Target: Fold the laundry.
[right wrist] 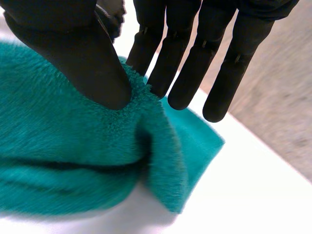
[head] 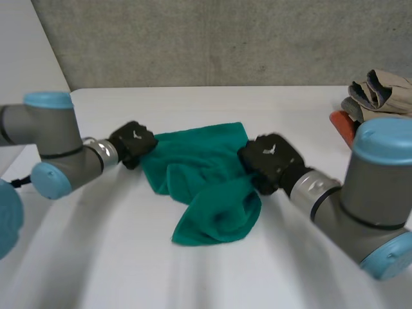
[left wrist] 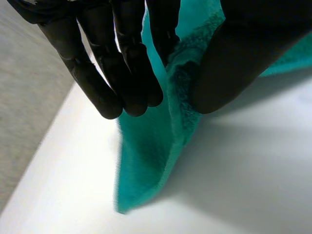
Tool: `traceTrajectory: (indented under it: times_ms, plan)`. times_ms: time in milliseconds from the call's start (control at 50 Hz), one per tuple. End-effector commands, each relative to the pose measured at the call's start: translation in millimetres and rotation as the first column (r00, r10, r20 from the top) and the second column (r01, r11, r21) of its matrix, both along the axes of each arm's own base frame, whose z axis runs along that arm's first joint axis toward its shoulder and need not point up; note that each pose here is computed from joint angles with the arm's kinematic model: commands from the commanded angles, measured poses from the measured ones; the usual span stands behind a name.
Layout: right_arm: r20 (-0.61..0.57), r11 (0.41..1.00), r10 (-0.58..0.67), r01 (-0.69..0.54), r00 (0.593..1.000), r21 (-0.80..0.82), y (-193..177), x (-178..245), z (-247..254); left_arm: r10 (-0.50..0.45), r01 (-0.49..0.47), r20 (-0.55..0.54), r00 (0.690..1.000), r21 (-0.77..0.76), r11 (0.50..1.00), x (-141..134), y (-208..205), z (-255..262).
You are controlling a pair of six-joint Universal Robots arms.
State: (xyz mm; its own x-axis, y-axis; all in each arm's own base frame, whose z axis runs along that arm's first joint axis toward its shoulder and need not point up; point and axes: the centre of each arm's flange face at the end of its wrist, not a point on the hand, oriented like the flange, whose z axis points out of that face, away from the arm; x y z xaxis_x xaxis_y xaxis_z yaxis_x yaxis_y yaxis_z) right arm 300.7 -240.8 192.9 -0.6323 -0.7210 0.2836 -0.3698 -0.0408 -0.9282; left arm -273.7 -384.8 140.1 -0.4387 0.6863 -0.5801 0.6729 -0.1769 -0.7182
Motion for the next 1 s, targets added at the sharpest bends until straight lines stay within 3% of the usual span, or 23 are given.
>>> traceTrajectory:
  times_ms: [20,180,320,400,500,620,780,880,1000]
  plan:
    - [0.111,0.986,-0.065,0.081,0.992,-0.143,-28,-23,71,0.042,-0.051,-0.162,0.986,-0.055,0.997,12,31,90]
    - [0.292,0.977,-0.085,0.137,0.953,-0.164,-98,-27,105,0.014,-0.105,-0.382,0.924,-0.219,0.970,29,87,185]
    - [0.342,0.977,-0.068,0.132,0.937,-0.166,-171,-5,52,-0.058,-0.096,-0.489,0.871,-0.286,0.954,29,126,214]
    - [0.313,0.978,-0.071,0.127,0.947,-0.163,-189,3,15,-0.073,-0.068,-0.490,0.869,-0.264,0.962,20,138,211]
    - [0.269,0.953,-0.181,0.236,0.946,-0.190,-197,-14,30,-0.057,-0.067,-0.485,0.873,-0.234,0.970,16,146,209]
    - [0.186,0.930,-0.340,0.359,0.922,-0.080,-152,-43,84,-0.065,-0.067,-0.485,0.872,-0.250,0.966,11,157,221]
    - [0.012,0.945,-0.233,0.224,0.972,0.241,-30,-31,55,-0.112,-0.053,-0.507,0.854,-0.299,0.953,1,175,249]
    - [0.118,0.918,-0.182,0.125,0.976,0.376,33,-14,22,-0.127,-0.054,-0.524,0.842,-0.317,0.947,-6,190,266]
    - [0.323,0.903,-0.114,-0.037,0.939,0.427,86,17,-6,-0.154,-0.047,-0.540,0.828,-0.339,0.940,-14,205,284]
